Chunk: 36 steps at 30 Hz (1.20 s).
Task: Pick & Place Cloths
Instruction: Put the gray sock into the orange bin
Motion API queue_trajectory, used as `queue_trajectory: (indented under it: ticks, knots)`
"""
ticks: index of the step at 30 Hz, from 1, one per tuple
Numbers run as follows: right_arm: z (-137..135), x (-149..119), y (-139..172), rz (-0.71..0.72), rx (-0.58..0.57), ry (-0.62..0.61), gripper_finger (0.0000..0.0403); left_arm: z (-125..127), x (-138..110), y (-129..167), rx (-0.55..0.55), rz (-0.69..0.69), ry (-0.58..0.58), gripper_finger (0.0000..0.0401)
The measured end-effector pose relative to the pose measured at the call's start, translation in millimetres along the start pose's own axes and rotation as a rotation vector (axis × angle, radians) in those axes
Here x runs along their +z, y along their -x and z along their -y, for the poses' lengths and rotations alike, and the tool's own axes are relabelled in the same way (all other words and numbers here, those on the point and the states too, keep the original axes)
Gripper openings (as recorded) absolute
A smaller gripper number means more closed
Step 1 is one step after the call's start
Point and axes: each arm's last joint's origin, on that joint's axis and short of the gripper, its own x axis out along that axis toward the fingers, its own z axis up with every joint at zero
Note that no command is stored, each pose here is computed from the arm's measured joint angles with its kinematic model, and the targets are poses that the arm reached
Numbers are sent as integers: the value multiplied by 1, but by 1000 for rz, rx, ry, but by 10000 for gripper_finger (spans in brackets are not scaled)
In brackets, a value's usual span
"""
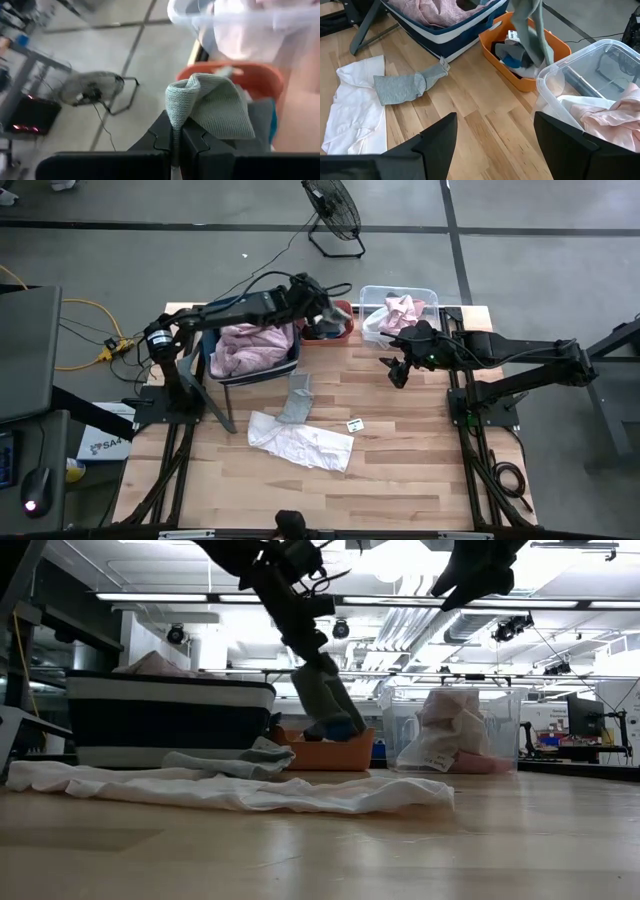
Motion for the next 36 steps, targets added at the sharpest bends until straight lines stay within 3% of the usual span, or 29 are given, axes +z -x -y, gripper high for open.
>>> queue_trajectory:
  ticks: [14,25,36]
  knots:
    - [0,0,0,1,-1,-12,256,11,-14,1,-266,-90,151,3]
    - [0,0,0,1,0,-12,256,10,-18,-1,-266,-115,255,3]
    - [0,0,0,4,3,-14,256,3,-48,-20,-252,-175,321,3]
